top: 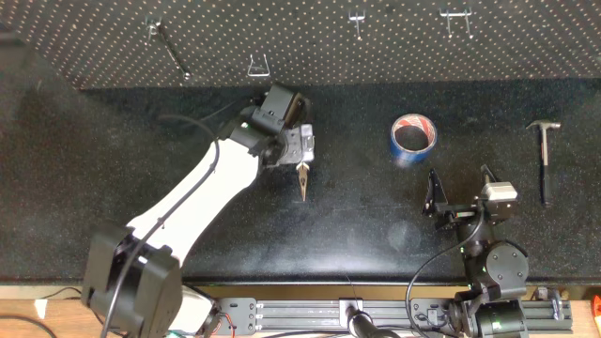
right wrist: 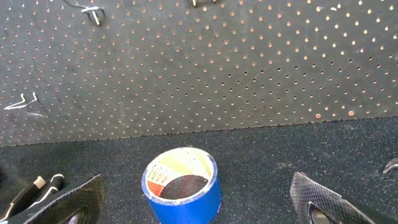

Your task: Place Tools Onto Pegboard

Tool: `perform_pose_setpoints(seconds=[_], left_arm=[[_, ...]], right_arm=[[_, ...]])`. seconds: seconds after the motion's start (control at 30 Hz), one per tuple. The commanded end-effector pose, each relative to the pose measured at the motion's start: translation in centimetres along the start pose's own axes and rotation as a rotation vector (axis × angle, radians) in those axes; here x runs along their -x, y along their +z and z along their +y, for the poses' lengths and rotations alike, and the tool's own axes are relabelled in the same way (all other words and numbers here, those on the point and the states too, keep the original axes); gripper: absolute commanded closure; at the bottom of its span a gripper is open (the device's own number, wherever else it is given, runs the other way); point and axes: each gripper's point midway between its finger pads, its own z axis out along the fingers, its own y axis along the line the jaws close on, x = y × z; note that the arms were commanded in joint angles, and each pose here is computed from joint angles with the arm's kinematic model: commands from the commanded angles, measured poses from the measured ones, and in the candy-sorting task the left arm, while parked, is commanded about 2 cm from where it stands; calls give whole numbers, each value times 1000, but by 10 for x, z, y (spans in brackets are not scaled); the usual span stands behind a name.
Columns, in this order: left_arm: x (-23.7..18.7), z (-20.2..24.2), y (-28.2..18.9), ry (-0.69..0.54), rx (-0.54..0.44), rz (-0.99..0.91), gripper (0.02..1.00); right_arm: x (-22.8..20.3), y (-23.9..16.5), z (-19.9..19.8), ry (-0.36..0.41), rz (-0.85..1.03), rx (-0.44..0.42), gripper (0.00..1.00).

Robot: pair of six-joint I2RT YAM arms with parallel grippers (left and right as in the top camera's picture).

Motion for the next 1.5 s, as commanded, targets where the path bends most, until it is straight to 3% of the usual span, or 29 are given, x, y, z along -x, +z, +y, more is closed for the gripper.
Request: perform_pose_setpoints(seconds=[0.03, 0.37, 0.73, 0.97, 1.03, 1.1, 1.23, 1.33, 1.5], left_arm=[[25, -21, 23, 14, -32, -39, 23], [16, -43, 39, 47, 3, 136, 23], [10, -40, 70, -90, 46, 168, 23], [8, -43, 80, -52, 34, 174, 18], [7, -45, 80, -54, 22, 183, 211], [7, -45, 80, -54, 22, 183, 303], [7, -45, 80, -54, 22, 184, 343], [6, -45, 80, -53, 23, 185, 441], [6, -45, 80, -53, 23, 185, 485]], right_arm=[[-2, 0, -1, 11, 1, -5, 25], [-2, 0, -1, 11, 1, -5, 25], [-2, 0, -1, 11, 1, -5, 25], [-2, 0, -1, 11, 1, -5, 25], [-2, 0, -1, 11, 1, -5, 25], [-2, 0, -1, 11, 1, -5, 25], [-2, 0, -1, 11, 1, -5, 25], [-2, 0, -1, 11, 1, -5, 25], [-2, 0, -1, 11, 1, -5, 25]])
